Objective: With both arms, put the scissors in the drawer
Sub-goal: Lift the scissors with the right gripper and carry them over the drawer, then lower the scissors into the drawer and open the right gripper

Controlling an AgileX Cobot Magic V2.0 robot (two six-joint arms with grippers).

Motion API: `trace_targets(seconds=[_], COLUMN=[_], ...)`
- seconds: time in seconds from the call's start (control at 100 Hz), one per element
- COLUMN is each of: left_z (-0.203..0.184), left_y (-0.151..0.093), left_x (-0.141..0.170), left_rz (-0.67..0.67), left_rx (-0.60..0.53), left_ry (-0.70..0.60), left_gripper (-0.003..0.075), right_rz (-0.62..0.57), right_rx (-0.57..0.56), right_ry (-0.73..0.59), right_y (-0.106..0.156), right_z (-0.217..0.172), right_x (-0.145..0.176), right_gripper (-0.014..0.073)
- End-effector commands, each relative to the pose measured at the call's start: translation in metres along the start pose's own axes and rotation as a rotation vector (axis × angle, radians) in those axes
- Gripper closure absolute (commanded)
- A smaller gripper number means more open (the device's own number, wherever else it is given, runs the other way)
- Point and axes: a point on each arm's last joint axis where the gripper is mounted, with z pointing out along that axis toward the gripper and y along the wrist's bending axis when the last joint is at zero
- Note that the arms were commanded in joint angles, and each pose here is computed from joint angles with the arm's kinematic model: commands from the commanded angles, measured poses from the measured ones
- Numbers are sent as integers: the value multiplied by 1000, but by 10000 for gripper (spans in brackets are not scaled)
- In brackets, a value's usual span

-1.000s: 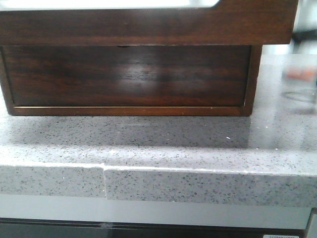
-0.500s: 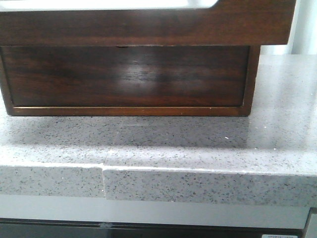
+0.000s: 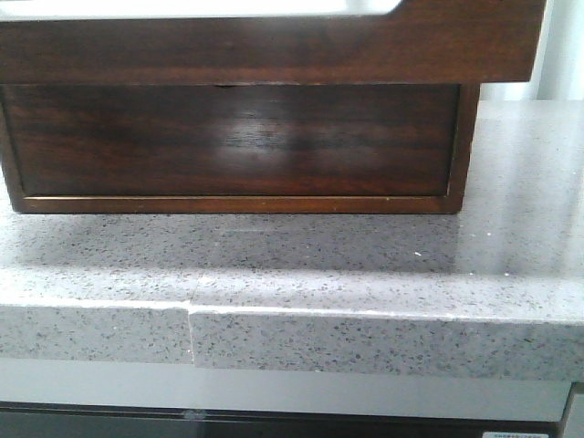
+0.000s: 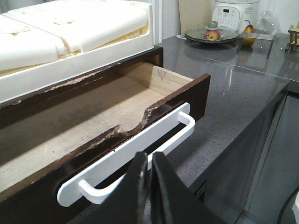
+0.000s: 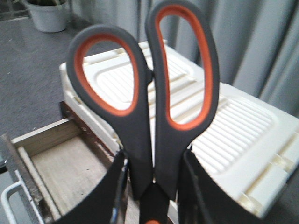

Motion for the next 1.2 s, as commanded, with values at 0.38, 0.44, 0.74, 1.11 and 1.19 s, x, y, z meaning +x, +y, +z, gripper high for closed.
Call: trace_targets(seconds=[0.38, 0.44, 0.74, 1.11, 1.19], left_z=[-1, -1, -1, -1, -1], left_y=[1, 0, 0, 0, -1], left_x=[-13, -12, -12, -12, -11], left_rz=[-20, -20, -20, -23, -23], left_rx=[-4, 0, 4, 7, 8], left_ry=[-60, -51, -44, -43, -41], left_gripper=[740, 740, 740, 740, 740], right_rz=[-258, -258, -282, -298, -298], right_rx=[-236, -256, -321, -312, -310], right_ry=[77, 117, 309, 338, 335], right_y=[37, 38, 40, 39, 39], right_z=[102, 112, 148, 156, 156], right_x=[14, 21, 52, 58, 57], right_gripper=[662, 662, 662, 643, 556])
